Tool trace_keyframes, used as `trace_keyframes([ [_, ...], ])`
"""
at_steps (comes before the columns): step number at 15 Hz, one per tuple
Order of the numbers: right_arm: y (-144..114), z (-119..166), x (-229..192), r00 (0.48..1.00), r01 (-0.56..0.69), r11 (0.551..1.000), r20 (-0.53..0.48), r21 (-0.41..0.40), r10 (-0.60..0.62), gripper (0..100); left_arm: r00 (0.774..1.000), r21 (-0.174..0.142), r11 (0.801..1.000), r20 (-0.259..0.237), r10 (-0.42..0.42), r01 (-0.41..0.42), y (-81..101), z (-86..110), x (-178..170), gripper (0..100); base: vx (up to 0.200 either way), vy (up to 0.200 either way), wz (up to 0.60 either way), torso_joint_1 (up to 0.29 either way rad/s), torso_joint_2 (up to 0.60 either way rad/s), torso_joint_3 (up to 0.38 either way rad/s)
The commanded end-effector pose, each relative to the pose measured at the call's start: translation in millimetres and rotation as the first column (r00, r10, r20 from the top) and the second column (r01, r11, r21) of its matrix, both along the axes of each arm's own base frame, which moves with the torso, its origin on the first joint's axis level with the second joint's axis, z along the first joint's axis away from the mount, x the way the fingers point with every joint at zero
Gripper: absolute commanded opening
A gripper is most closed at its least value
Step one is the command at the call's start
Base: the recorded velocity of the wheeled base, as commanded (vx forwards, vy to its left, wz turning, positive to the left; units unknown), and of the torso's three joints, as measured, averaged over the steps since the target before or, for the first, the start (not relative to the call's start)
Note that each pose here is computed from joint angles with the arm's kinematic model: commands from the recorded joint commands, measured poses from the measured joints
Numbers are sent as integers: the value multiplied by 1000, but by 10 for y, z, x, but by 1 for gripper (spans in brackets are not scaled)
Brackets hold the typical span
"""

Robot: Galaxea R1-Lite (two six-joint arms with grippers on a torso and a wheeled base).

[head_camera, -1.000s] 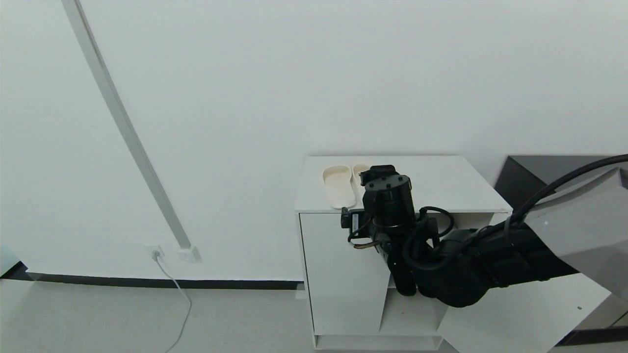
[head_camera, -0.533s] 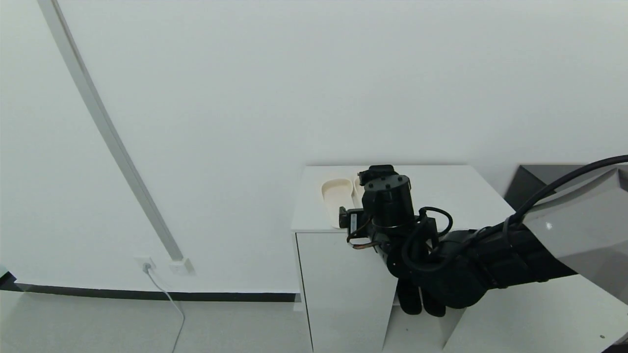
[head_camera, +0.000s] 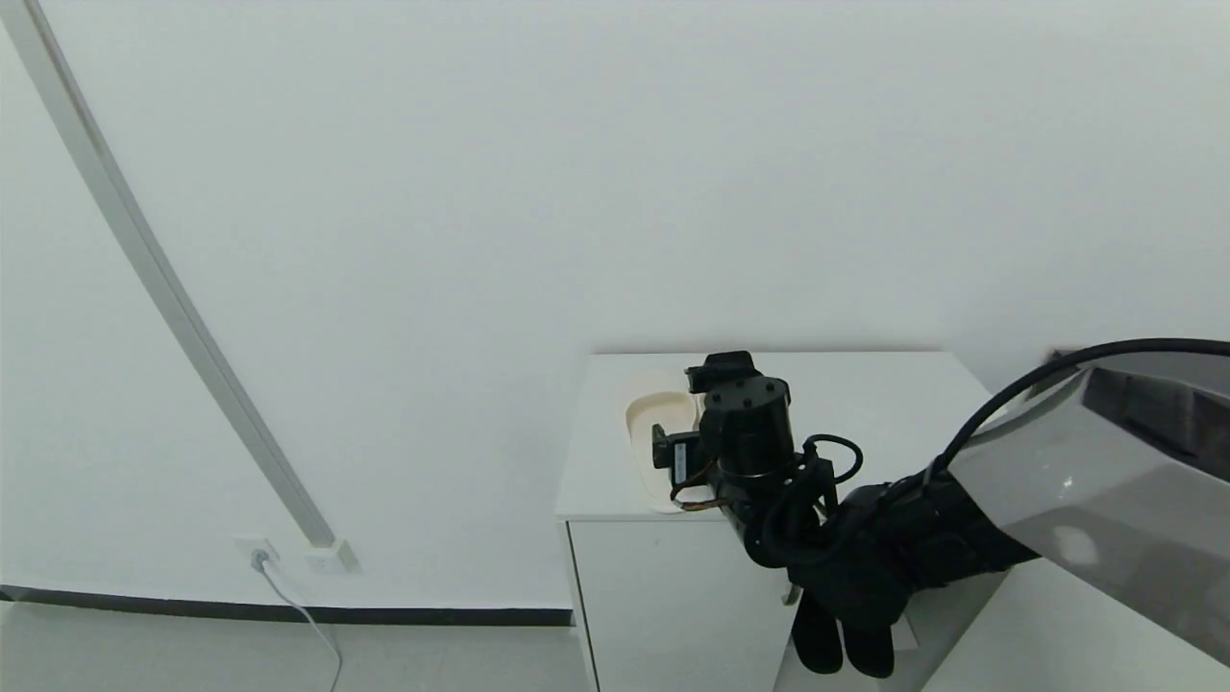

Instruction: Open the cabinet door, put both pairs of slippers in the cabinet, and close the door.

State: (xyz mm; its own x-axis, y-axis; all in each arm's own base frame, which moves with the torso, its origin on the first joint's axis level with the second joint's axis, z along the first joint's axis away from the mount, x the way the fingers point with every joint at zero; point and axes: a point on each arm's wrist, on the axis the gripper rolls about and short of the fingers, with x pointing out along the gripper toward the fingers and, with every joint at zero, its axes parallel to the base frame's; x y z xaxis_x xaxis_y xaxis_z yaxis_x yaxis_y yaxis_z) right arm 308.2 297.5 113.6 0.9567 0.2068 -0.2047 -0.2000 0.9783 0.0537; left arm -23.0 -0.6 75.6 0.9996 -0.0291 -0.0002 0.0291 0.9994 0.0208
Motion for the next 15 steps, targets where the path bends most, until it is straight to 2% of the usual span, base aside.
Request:
trace_keyframes([
  [1,40,-251,82,1000,-11,999,-20,-34,11,100,1000,1,1000,0,0,0,0,2,1,0,0,0,0,0,0,0],
  [9,88,-351,554,1000,24,1000,17,-15,-24,100,1000,-1,1000,0,2,-2,0,2,1,0,0,0,0,0,0,0],
  [15,92,-310,842,999,49,999,19,-9,-49,100,1000,-4,1000,0,2,-2,0,2,1,0,0,0,0,0,0,0],
])
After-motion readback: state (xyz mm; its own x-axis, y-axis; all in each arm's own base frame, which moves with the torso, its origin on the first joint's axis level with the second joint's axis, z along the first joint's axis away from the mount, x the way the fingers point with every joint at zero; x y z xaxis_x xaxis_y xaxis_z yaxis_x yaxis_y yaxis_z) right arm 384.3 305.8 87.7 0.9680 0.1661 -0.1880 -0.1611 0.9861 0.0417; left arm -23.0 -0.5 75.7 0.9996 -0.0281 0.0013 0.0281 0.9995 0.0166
